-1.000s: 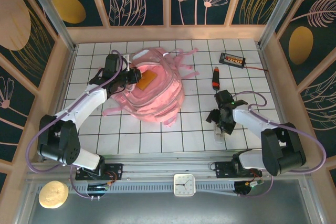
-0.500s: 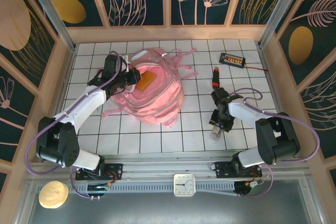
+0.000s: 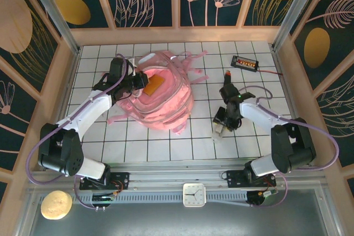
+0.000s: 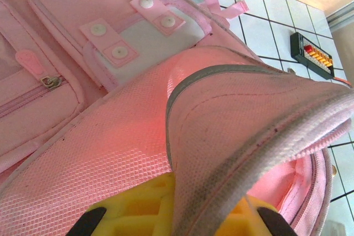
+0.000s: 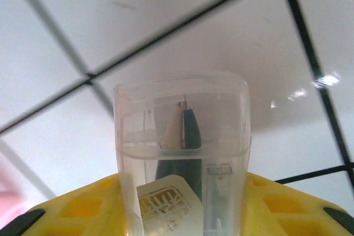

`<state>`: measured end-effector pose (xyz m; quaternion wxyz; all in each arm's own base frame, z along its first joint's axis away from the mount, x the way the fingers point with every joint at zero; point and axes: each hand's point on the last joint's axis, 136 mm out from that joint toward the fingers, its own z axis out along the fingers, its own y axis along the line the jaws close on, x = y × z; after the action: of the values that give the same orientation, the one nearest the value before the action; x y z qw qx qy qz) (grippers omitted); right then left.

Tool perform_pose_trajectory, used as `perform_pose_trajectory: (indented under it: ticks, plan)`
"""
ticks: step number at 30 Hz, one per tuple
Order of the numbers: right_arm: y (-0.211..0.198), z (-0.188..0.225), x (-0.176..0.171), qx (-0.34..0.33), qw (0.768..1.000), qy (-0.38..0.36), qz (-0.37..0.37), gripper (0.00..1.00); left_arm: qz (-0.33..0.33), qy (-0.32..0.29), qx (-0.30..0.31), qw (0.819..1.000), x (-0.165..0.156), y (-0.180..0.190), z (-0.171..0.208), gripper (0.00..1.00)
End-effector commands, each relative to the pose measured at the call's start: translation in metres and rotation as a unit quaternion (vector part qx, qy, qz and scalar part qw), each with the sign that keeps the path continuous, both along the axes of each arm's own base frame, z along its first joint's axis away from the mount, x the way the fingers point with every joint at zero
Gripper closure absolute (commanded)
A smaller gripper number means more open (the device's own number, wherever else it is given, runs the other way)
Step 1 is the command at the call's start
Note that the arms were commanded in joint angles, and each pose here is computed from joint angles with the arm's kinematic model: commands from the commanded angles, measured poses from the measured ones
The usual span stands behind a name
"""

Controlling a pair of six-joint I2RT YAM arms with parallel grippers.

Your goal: Pack the student bag

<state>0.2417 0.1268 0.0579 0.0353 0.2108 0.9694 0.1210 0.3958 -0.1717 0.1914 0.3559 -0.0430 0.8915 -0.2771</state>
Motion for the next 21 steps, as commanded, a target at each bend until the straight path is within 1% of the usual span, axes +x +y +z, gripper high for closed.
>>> perform_pose_trajectory:
  ticks: [1, 6, 11, 15, 21]
  plan:
    - [0.024, 0.041, 0.023, 0.053, 0.998, -0.029, -0.008, 0.56, -0.001, -0.053, -0.047, 0.997, 0.012, -0.007, 0.042, 1.00]
    - [0.063, 0.104, 0.072, 0.132, 0.987, -0.089, -0.011, 0.56, -0.004, -0.057, -0.061, 0.997, 0.013, -0.011, 0.050, 1.00]
    - [0.113, 0.142, 0.117, 0.207, 0.971, -0.117, 0.005, 0.56, -0.009, -0.048, -0.089, 0.995, 0.010, -0.017, 0.049, 1.00]
    - [0.154, 0.156, 0.144, 0.225, 0.965, -0.129, 0.034, 0.56, -0.012, -0.047, -0.099, 0.994, 0.007, -0.023, 0.051, 1.00]
    - [0.210, 0.149, 0.173, 0.264, 0.955, -0.119, 0.059, 0.56, -0.020, -0.046, -0.111, 0.993, 0.005, -0.037, 0.054, 1.00]
